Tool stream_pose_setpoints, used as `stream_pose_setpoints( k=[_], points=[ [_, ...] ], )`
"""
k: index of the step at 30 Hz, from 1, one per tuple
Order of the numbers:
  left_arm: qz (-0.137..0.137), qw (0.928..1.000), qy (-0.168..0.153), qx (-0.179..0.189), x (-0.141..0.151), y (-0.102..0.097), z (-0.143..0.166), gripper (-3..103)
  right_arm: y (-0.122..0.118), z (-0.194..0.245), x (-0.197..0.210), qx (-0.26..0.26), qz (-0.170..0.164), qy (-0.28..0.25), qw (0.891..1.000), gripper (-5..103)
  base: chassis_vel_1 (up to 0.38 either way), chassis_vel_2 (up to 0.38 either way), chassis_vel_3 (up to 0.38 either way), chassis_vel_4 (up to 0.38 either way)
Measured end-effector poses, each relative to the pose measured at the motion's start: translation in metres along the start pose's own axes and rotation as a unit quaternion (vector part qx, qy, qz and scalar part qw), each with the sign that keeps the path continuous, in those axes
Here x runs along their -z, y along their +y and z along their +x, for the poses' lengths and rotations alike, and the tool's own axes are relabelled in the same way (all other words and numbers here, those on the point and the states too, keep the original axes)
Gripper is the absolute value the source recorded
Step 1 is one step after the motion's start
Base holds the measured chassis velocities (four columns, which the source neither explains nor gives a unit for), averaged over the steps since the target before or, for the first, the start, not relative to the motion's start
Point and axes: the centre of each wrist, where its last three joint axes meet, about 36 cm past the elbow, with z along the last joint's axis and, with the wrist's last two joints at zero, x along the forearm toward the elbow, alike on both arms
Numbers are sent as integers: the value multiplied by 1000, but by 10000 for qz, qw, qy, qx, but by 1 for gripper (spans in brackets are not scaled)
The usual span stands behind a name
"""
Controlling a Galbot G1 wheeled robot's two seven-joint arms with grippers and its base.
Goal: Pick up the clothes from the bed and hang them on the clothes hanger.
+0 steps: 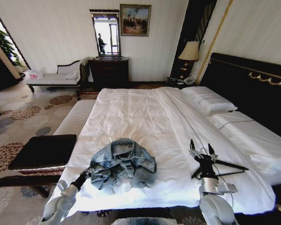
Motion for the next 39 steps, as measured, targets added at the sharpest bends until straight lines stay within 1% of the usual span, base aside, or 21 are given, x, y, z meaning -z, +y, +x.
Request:
stream_pose_setpoints(
  k=[4,5,6,10,13,15,16,18,19,20,22,23,25,27,28,30,31,32,34,37,39],
  points=[
    [-5,10000,-38,71,3,0,3,9,0,-2,-8,16,-42,77,10000,100,0,0,0,0],
    [-5,10000,-38,71,3,0,3,9,0,-2,-8,16,-42,77,10000,100,0,0,0,0],
    [-7,9999,-58,126,4,2,5,4,1,-3,-10,36,-72,103,9999,100,0,0,0,0],
    [7,9993,-201,330,11,6,11,2,4,-8,-17,226,-188,195,9994,100,0,0,0,0],
    [-75,9979,-368,527,22,10,18,2,9,-14,-29,604,-443,429,9963,100,0,0,0,0],
    [-166,9968,-469,632,27,12,23,2,13,-16,-38,830,-731,731,9912,100,0,0,0,0],
    [-166,9968,-469,632,27,12,23,2,13,-16,-38,830,-731,731,9912,100,0,0,0,0],
    [-262,9956,-527,728,31,12,29,2,21,-21,-49,888,-1237,1190,9812,100,0,0,0,0],
    [-337,9952,-516,756,30,12,32,2,25,-24,-54,850,-1408,1397,9764,100,0,0,0,0],
    [-337,9952,-516,756,30,12,32,2,25,-24,-54,850,-1408,1397,9764,100,0,0,0,0],
    [-449,9949,-469,775,27,10,35,2,29,-31,-65,826,-1597,1767,9677,100,0,0,0,0],
    [-449,9949,-469,775,27,10,35,2,29,-31,-65,826,-1597,1767,9677,100,0,0,0,0],
    [-537,9947,-427,765,22,4,35,2,29,-40,-72,885,-1720,2182,9565,100,0,0,0,0],
    [-545,9948,-425,749,20,1,33,2,27,-45,-74,946,-1755,2400,9501,100,0,0,0,0],
    [-545,9948,-425,749,20,1,33,2,27,-45,-74,946,-1755,2400,9501,100,0,0,0,0],
    [-551,9948,-448,733,20,-2,31,2,19,-51,-79,1141,-1786,2722,9386,100,0,0,0,0],
    [-557,9947,-456,729,21,-3,31,2,17,-53,-81,1209,-1806,2792,9353,100,0,0,0,0],
    [-557,9947,-456,729,21,-3,31,2,17,-53,-81,1209,-1806,2792,9353,100,0,0,0,0],
    [-590,9945,-492,711,24,-4,31,2,13,-54,-84,1361,-1936,2985,9246,100,0,0,0,0],
    [-631,9942,-541,683,30,-5,30,2,9,-51,-92,1526,-2025,3173,9138,100,0,0,0,0],
    [-637,9941,-556,673,31,-5,30,2,8,-49,-96,1575,-2034,3228,9109,100,0,0,0,0]
  ],
)
